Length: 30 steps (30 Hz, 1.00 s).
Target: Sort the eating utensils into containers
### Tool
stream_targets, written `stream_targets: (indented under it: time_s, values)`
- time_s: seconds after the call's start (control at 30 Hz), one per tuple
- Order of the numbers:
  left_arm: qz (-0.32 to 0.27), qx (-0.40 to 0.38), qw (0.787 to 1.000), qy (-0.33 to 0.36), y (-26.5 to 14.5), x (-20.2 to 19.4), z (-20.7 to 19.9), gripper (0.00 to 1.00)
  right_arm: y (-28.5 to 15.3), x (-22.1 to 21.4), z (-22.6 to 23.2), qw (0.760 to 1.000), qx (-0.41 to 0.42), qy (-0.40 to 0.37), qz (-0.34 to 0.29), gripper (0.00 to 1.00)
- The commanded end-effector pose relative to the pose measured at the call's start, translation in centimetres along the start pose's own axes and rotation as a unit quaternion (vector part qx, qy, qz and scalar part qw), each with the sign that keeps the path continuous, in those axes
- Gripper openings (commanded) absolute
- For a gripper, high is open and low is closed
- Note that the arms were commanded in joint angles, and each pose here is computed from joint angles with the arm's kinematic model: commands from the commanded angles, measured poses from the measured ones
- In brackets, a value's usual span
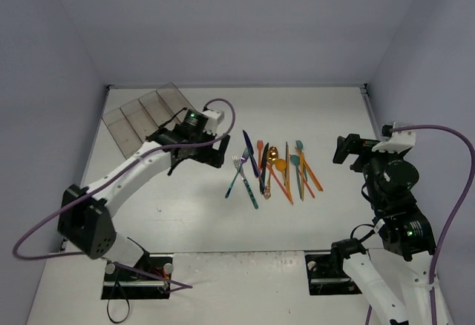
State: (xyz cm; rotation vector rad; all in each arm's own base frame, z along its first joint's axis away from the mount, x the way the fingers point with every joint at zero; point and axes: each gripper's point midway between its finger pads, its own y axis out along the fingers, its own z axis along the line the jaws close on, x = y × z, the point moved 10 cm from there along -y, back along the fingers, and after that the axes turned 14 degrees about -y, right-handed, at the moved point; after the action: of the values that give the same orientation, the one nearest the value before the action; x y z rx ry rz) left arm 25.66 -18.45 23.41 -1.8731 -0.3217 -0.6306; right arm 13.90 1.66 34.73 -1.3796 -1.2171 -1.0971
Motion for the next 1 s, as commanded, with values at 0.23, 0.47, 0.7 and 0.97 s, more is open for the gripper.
stream_targets:
  time_s: [0.23,0.47,0.7,0.97]
  values:
    - [0.009,0.029,0.999,0.036,8.1,1.6,-2.5,0.85,-1.0,0.8,0.1,0.998,0.009,0.040,-0.045,1.00]
    - [0.026,0.056,0.995,0.073,10.8,-0.2,-4.2,0.83,-1.9,0.6,-0.4,0.998,-0.002,0.037,-0.042,1.00]
    - [0.048,0.065,0.993,0.081,13.0,-1.3,-4.6,0.76,-2.6,0.5,-0.7,0.999,-0.011,0.030,-0.037,1.00]
    - [0.075,0.063,0.993,0.065,14.6,-2.7,-4.4,0.55,-3.3,0.5,-1.1,0.999,-0.018,0.027,-0.037,1.00]
